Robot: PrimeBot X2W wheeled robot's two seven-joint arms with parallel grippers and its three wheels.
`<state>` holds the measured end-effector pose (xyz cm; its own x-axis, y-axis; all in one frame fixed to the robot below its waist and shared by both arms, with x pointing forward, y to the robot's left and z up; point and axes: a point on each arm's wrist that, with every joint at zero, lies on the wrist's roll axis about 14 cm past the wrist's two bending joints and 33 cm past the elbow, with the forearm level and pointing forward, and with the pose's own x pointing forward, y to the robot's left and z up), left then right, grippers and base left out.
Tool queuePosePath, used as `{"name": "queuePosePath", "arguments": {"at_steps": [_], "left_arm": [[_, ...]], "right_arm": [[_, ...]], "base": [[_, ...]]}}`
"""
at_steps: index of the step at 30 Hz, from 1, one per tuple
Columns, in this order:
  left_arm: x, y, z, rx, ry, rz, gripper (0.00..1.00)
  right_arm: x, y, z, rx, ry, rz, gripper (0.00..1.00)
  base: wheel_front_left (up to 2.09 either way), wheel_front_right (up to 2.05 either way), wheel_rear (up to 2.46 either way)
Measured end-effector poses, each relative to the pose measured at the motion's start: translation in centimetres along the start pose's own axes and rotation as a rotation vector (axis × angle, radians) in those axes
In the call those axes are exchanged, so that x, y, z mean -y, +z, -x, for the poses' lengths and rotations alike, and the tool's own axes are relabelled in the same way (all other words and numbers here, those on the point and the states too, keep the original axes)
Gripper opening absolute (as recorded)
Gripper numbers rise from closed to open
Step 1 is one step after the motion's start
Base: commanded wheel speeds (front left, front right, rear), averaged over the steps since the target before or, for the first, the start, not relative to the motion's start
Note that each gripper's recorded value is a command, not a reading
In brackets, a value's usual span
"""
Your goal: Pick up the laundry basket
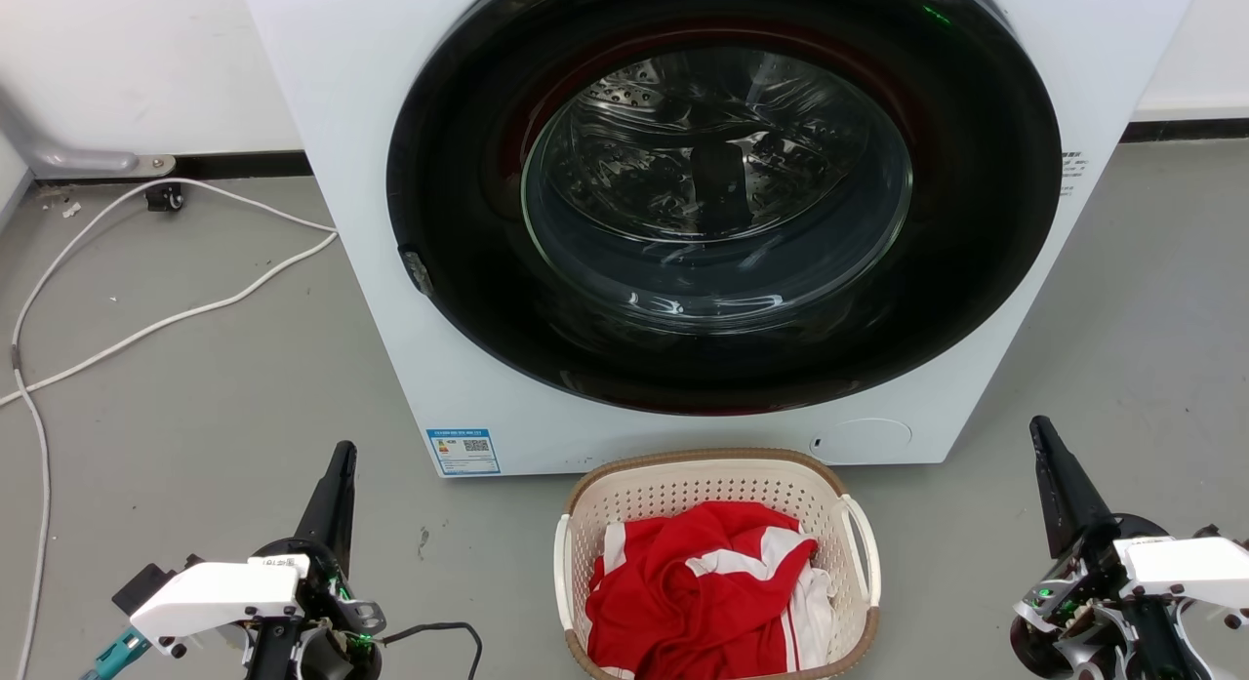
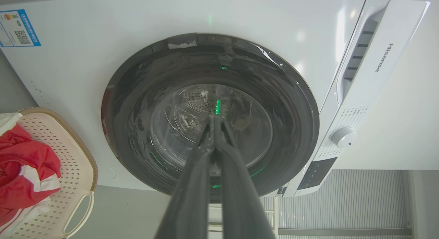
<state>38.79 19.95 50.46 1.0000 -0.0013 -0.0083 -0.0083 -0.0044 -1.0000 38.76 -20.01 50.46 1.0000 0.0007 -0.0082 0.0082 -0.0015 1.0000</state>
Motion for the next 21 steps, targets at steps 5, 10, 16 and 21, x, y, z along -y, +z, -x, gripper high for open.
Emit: {"name": "queuePosePath", "arguments": {"at_steps": [5,10,16,21], "left_arm": [[0.00,0.00,0.00,0.000,0.000,0.000,0.00],[0.00,0.00,0.00,0.000,0.000,0.000,0.00],[0.00,0.00,0.00,0.000,0.000,0.000,0.00],[0.01,0.00,0.00,0.000,0.000,0.000,0.00]], "right_arm": [[0.00,0.00,0.00,0.000,0.000,0.000,0.00],[0.00,0.00,0.00,0.000,0.000,0.000,0.00],[0.00,0.00,0.00,0.000,0.000,0.000,0.00],[0.00,0.00,0.00,0.000,0.000,0.000,0.00]], "base": [[0.00,0.00,0.00],[0.00,0.00,0.00],[0.00,0.00,0.00],[0.00,0.00,0.00]]}}
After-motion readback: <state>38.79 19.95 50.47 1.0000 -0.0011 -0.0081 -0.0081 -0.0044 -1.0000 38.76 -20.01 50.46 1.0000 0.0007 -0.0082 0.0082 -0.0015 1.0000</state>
